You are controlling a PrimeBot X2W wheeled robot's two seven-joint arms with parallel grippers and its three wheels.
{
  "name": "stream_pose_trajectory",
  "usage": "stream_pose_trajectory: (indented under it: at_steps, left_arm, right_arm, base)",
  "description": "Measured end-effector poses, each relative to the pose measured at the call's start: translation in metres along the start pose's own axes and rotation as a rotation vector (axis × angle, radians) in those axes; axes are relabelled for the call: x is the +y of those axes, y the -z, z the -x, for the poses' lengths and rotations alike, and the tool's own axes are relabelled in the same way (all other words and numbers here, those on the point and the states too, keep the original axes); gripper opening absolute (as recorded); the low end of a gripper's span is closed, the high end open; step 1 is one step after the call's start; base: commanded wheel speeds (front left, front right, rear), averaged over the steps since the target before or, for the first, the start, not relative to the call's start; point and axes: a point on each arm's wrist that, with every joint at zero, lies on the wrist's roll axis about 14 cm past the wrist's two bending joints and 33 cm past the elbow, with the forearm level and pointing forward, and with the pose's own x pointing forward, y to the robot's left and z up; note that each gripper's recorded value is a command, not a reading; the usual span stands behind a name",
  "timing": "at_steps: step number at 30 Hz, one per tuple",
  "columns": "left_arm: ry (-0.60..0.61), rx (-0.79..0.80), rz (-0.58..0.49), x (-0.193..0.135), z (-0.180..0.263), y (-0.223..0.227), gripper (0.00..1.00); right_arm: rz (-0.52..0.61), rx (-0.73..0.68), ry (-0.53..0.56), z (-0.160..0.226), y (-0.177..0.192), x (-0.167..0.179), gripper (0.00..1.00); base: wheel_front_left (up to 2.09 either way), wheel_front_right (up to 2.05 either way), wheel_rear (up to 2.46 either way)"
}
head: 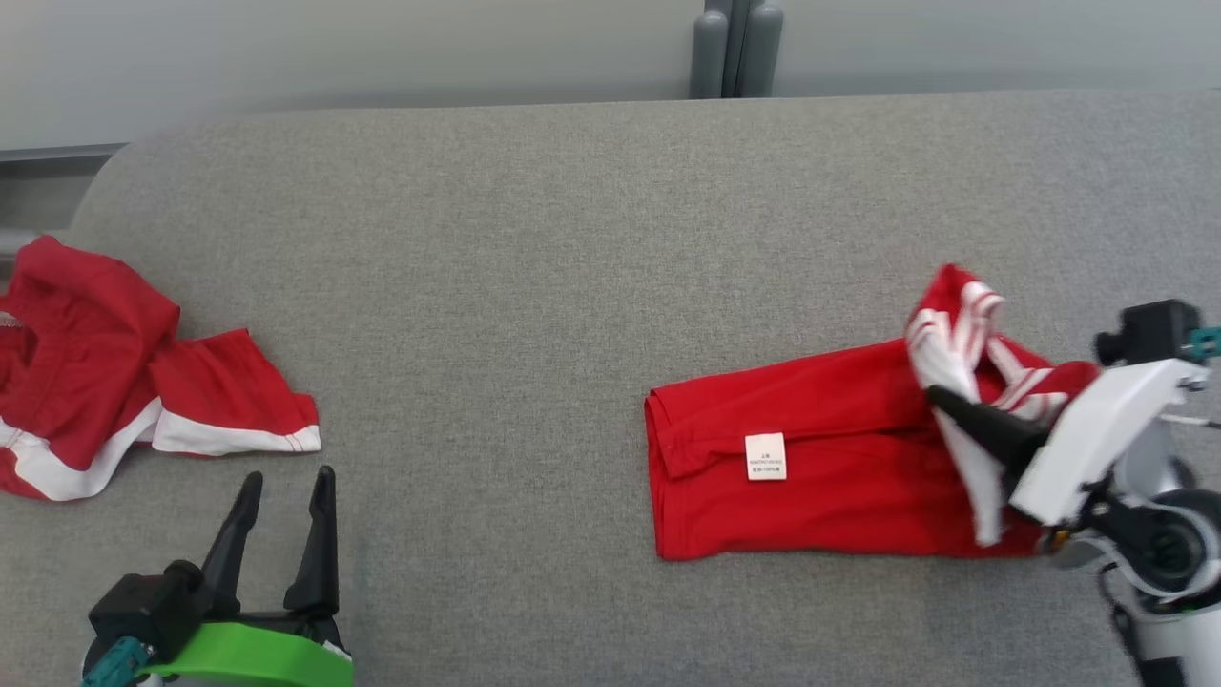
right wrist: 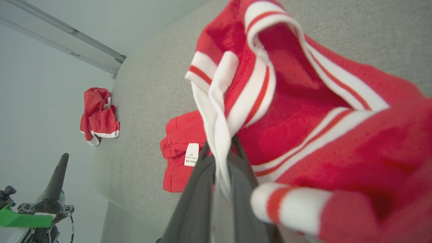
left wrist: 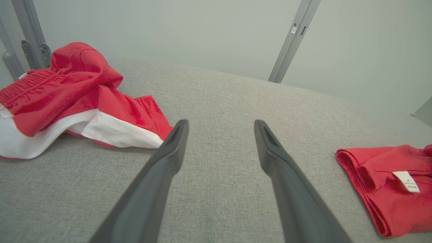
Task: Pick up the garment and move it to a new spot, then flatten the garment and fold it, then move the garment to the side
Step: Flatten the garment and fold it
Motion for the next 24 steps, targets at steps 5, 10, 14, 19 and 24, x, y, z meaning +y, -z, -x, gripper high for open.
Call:
stream_pose_trajectory:
  at_steps: [5,10,14,19,24]
  left_arm:
    - [-0.004,-0.03,-0.02,0.003,-0.013,-0.009,1.0]
    - [0.01,-0.013,-0.021,0.0,-0.02,-0.003,1.0]
    - [0.004,-0.006,-0.018,0.001,-0.02,0.0,1.0]
    - [-0.006,0.009,-0.016,0.005,-0.017,0.005,1.0]
    - [-0.01,0.017,-0.014,0.006,-0.015,0.007,1.0]
  right_arm:
    - [0.013,0.062,-0.103,-0.042,0.043,0.053,0.0]
    - [0.047,0.114,-0.124,-0.069,0.071,0.072,0.0]
    - [0.062,0.139,-0.143,-0.08,0.084,0.081,0.0]
    - [0.085,0.158,-0.192,-0.083,0.092,0.098,1.0]
    - [0.039,0.018,-0.277,-0.073,0.054,0.12,1.0]
  base:
    - [0.0,0.0,0.0]
    - [0.0,0.0,0.0]
    - [0.0,0.0,0.0]
    - [0.0,0.0,0.0]
    - [0.0,0.0,0.0]
